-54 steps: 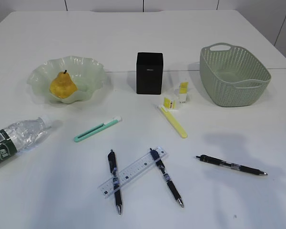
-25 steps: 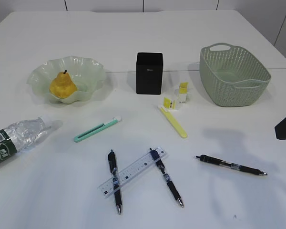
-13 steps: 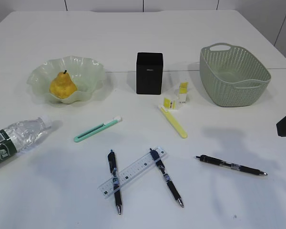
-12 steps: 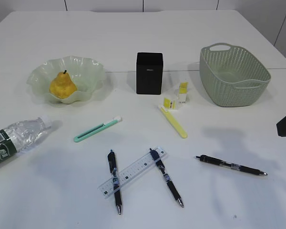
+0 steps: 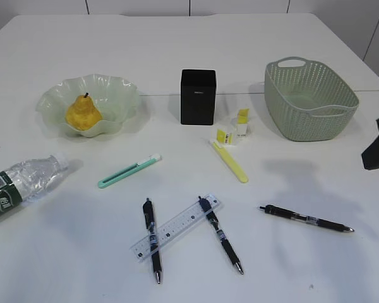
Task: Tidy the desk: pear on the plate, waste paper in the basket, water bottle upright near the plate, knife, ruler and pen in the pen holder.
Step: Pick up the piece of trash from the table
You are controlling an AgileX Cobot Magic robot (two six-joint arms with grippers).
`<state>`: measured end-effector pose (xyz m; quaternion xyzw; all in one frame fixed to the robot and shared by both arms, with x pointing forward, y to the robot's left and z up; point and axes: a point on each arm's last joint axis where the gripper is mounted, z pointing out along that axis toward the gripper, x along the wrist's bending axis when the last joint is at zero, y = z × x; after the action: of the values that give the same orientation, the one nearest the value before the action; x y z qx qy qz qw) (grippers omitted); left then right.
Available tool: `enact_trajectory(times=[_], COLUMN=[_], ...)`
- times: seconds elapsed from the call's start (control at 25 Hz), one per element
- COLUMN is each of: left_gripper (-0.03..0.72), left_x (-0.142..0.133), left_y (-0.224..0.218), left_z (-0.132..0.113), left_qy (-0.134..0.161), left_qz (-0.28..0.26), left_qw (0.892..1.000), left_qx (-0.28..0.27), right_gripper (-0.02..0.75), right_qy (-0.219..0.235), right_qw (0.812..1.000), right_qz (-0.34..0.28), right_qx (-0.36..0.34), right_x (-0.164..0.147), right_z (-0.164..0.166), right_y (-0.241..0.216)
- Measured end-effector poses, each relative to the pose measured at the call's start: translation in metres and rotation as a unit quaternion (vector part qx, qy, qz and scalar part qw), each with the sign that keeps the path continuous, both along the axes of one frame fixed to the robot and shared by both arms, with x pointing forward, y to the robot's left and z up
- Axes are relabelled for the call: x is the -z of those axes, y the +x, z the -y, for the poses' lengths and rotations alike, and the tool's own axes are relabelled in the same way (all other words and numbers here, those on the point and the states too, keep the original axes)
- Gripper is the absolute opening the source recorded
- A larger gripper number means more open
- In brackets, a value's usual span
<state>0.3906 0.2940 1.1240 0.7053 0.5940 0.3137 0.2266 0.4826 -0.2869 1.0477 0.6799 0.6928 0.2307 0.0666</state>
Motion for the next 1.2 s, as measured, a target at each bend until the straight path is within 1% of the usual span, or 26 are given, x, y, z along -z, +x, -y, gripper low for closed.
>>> enact_trajectory(times=[0.16,0.48,0.84,0.92,1.08,1.2], left_gripper=[0.341,0.341,0.341,0.341,0.341,0.341], left_x=[-0.001,-0.001,-0.001,-0.002,-0.004,-0.005], left_y=[0.001,0.001,0.001,0.002,0.004,0.004], left_z=[0.0,0.001,0.001,0.001,0.002,0.002], left_qy=[0.0,-0.002,-0.004,-0.005,-0.007,-0.007], left_qz=[0.009,0.008,0.009,0.013,0.031,0.034], left_qw=[1.0,1.0,1.0,1.0,0.999,0.999], left_qx=[0.002,0.002,0.002,0.003,0.006,0.007], right_gripper=[0.389,0.389,0.389,0.389,0.389,0.389], right_qy=[0.005,0.012,0.006,-0.012,-0.081,-0.098], right_qw=[1.0,0.999,0.995,0.994,0.99,0.988], right_qz=[-0.019,-0.049,-0.104,-0.112,-0.117,-0.113], right_qx=[-0.007,-0.013,0.006,0.007,-0.004,-0.026], right_x=[-0.006,-0.022,-0.022,-0.018,-0.01,-0.007], right_z=[0.0,0.0,0.004,0.003,-0.009,-0.028], right_y=[0.017,0.058,0.099,0.107,0.121,0.13])
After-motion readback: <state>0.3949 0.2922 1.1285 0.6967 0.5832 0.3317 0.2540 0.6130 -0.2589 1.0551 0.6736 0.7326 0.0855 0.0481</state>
